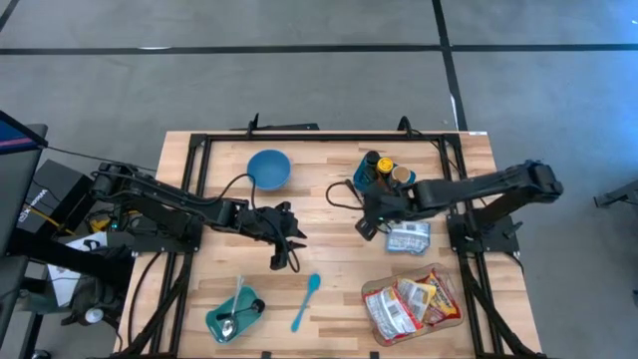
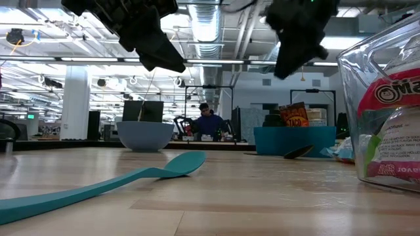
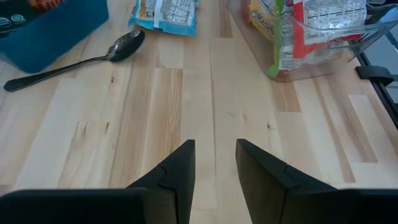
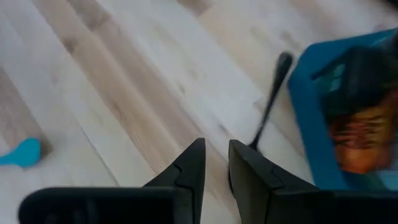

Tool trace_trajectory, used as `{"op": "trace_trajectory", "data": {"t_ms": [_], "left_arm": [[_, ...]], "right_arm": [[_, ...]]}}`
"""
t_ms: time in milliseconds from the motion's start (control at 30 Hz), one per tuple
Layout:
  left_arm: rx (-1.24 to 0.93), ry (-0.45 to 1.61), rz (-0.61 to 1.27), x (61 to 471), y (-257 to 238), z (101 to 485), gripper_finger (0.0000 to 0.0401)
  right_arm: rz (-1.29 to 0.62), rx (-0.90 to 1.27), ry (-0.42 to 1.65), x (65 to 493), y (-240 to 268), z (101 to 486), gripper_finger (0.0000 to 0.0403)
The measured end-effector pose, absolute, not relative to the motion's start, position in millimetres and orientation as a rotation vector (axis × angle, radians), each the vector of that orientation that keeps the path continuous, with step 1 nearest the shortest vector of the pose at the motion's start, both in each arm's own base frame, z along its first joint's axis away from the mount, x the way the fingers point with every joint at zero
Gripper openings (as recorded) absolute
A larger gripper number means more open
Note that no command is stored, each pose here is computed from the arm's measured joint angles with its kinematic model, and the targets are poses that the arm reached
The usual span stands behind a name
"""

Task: Pick & Place Food Item
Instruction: Put the black spoon into the green bin

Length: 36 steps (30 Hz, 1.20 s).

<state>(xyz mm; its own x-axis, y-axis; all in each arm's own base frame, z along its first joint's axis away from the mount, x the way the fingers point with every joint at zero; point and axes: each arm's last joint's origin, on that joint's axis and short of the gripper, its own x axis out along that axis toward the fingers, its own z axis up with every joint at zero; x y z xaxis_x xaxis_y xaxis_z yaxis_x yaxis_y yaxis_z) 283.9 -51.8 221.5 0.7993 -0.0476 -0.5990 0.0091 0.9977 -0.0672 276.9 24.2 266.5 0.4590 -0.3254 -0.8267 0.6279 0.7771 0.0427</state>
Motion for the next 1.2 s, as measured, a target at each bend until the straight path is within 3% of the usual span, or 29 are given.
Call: {"op": "trace_trajectory", "data": {"t_ms": [533, 1200], "left_arm": [[-0.063, 0.638, -0.031, 284.2, -51.8, 221.9, 0.0111], [-0.063, 0.635, -0.031, 284.4, -51.9, 222.2, 0.0111]], "right_arm": [[-0.691, 0.335, 1.222, 314.7, -5.1, 184.8, 0.0066], [-0.749, 0.383, 1.147, 322.3, -29.7, 181.9, 0.0066]]}}
